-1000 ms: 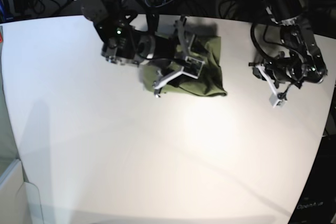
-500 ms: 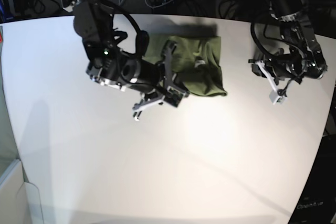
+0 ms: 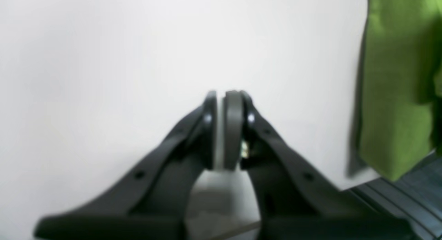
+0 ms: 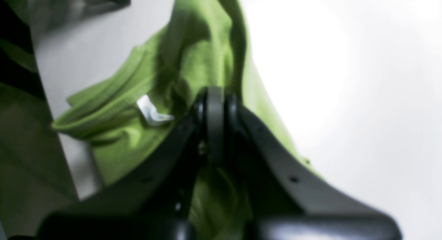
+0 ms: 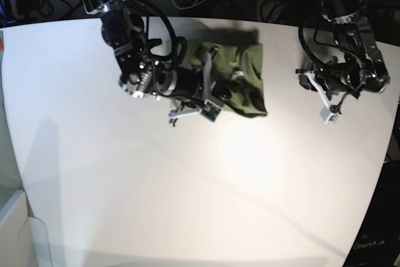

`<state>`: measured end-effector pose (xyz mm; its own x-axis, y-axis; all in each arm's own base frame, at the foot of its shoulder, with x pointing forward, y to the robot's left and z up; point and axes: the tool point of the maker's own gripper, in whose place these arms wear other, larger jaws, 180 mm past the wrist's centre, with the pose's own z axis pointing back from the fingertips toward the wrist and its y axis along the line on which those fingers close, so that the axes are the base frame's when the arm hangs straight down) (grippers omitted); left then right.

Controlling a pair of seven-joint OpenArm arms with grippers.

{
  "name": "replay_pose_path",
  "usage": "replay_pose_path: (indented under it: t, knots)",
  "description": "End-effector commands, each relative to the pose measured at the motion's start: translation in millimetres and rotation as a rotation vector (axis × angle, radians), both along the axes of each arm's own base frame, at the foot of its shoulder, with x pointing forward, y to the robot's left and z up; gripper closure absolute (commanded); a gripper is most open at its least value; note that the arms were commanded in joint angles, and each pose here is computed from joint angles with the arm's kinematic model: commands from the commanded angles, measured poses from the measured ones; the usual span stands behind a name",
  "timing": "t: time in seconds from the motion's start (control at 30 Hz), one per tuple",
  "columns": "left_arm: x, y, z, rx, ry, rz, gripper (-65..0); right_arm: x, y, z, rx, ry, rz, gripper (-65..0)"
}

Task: Fold the T-shirt properly
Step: 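Press the folded end down with the right gripper and withdraw the left gripper, then pull the folded bundle edge with the right gripper toward the arm bases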

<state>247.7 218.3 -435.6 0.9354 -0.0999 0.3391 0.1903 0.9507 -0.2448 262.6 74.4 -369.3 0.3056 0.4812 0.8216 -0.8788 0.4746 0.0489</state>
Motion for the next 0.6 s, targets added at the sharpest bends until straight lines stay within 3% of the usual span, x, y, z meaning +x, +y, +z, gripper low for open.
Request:
replay_pose_path:
  t: [0.0,0.57]
  knots:
    - [-1,9,2,0.035,0.012,-0.004,-4.2,10,7,15,0.051,-0.035,0.003,0.0]
    - [-14,10,-4,0.040,0.041,-0.005,-4.2,17,13,-34,0.110,0.094,-0.026,0.0]
